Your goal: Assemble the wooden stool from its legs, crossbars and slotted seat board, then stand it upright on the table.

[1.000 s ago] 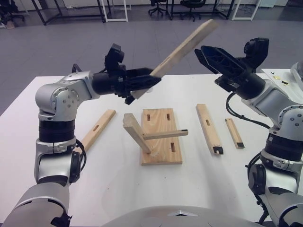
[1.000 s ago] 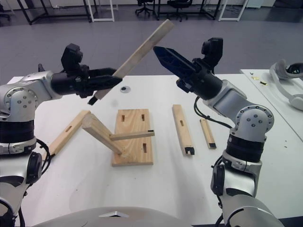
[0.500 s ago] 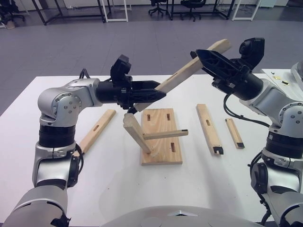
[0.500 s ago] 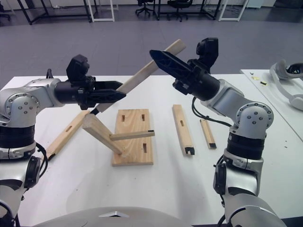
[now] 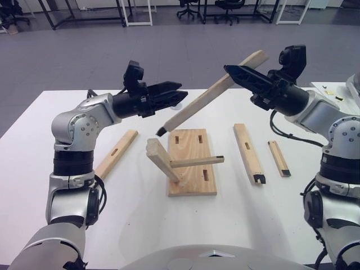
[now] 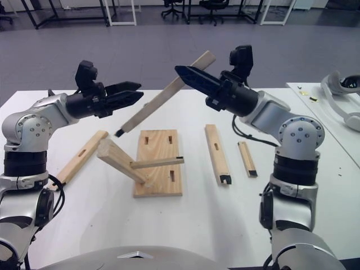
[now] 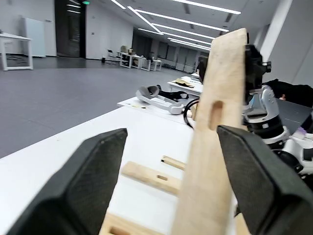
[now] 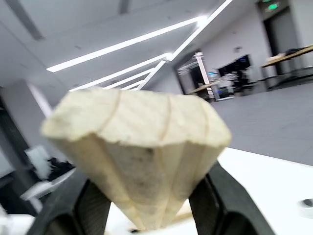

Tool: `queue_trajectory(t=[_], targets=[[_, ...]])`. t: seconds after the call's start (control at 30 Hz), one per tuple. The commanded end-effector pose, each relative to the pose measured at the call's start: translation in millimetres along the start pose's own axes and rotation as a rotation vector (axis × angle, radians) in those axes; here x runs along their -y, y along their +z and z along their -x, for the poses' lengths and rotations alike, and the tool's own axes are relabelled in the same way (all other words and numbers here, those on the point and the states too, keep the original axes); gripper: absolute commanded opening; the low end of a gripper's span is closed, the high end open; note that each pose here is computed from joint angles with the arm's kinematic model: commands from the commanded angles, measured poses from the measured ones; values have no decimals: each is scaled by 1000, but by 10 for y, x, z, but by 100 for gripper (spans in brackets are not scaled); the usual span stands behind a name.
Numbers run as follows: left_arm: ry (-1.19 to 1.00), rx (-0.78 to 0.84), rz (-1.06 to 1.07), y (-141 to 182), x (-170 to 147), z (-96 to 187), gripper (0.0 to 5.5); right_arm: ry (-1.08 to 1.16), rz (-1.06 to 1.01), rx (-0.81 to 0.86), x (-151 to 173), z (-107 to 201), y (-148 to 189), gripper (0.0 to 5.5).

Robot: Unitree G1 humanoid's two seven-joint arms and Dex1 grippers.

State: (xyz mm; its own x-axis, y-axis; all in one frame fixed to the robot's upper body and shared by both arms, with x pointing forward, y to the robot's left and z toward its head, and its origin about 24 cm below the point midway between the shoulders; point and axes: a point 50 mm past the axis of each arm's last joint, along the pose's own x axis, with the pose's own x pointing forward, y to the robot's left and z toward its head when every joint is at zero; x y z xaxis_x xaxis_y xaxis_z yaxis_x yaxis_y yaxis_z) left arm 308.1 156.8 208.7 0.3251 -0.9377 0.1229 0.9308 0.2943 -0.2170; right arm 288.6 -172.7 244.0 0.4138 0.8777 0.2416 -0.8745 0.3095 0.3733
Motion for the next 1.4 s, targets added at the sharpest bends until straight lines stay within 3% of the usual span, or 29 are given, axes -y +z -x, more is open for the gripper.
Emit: queue_trajectory(t=[0.03, 0.2, 0.5, 1.13, 1.4], targets=[[166, 7, -50, -143, -173, 239, 334, -138, 250, -148, 168, 271, 61, 207], [247, 61, -86, -180, -127, 436, 334, -116, 314, -318, 87, 644, -162, 207], [246, 67, -63, -169, -26, 501, 334, 150, 375, -370, -269, 548, -334, 207], [126, 34, -89, 24, -16, 365, 334, 149, 359, -370, -311, 635, -598, 207], [119, 48, -87, 6, 32, 355, 334, 164, 388, -497, -157, 688, -656, 207]])
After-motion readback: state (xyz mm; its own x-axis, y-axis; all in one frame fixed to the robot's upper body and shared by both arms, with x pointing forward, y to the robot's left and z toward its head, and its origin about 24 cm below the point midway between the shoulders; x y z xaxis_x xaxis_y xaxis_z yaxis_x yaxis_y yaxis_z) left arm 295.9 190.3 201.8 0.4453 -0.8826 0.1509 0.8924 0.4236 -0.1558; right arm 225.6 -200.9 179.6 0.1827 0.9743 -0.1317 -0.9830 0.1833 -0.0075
